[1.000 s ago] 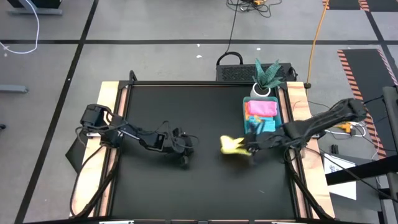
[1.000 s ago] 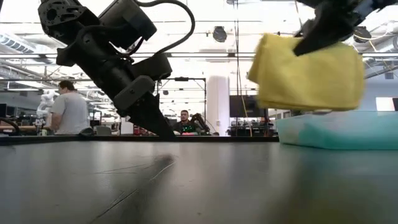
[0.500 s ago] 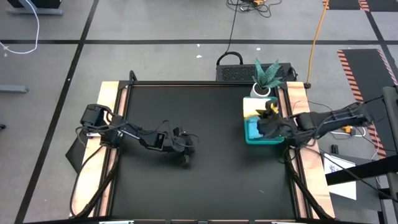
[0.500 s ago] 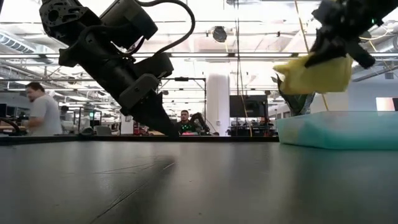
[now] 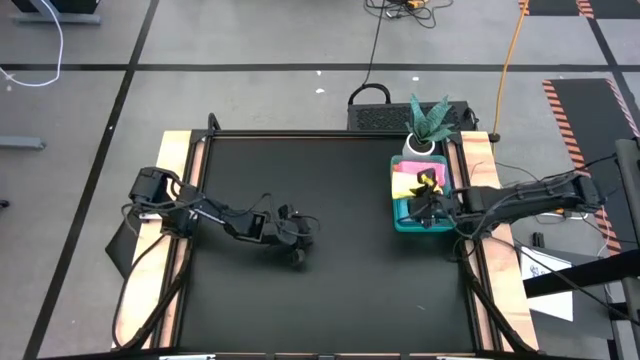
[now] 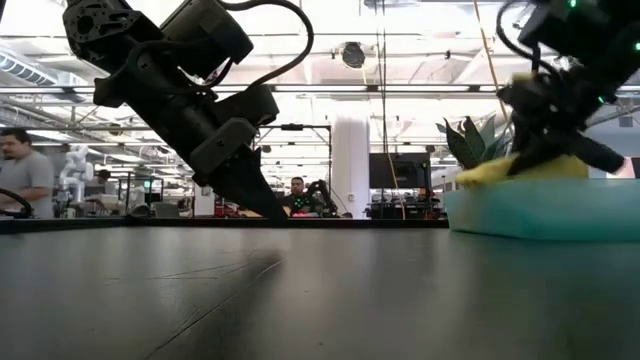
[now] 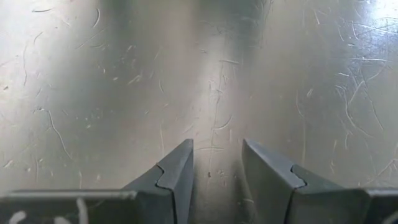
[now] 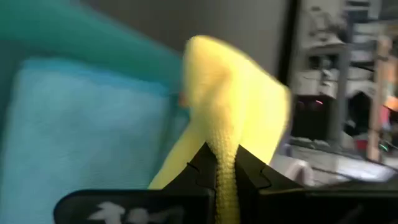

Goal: Fold microfiber towels
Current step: Put the yellow microfiber cloth into the green bin

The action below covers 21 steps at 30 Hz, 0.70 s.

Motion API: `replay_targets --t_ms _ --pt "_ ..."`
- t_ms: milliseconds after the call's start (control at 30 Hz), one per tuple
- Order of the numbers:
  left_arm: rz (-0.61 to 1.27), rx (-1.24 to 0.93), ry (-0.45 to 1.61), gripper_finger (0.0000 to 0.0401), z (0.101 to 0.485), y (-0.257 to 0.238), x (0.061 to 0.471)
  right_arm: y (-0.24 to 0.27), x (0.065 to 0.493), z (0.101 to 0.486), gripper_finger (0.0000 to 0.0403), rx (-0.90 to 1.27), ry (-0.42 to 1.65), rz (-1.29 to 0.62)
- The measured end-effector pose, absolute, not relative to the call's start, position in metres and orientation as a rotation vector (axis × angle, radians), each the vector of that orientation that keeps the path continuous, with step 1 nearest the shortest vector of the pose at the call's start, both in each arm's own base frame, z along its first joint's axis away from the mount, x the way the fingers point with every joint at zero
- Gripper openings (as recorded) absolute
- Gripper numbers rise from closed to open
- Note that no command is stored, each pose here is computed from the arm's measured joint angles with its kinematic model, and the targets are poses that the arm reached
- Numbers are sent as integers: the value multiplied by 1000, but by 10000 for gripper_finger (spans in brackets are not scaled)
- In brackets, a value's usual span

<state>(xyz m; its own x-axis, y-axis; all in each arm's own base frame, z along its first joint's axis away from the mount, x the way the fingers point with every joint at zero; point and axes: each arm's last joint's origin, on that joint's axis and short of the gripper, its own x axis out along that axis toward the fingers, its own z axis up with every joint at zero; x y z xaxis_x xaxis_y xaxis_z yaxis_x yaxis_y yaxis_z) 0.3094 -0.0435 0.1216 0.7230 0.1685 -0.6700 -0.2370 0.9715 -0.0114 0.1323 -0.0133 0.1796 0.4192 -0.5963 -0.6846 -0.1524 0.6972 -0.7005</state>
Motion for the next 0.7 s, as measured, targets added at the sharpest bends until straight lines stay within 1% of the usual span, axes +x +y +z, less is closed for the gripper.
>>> replay_targets --t_ms 100,233,300,467,533,700 --pt "220 -97 730 140 122 -45 309 -10 132 173 7 -823 1149 -188" --pt "220 -97 730 140 122 -45 309 -8 131 173 7 -845 1155 -146" --pt "220 -97 730 140 122 -45 309 -7 127 173 7 -876 1196 -88" --pt "221 -98 730 140 122 -45 309 -8 116 183 8 -916 1342 -18" --pt "221 -98 730 140 122 -45 309 -8 113 185 8 -907 1364 5" --pt "221 -100 727 140 122 -45 309 -4 116 184 8 -816 1320 118"
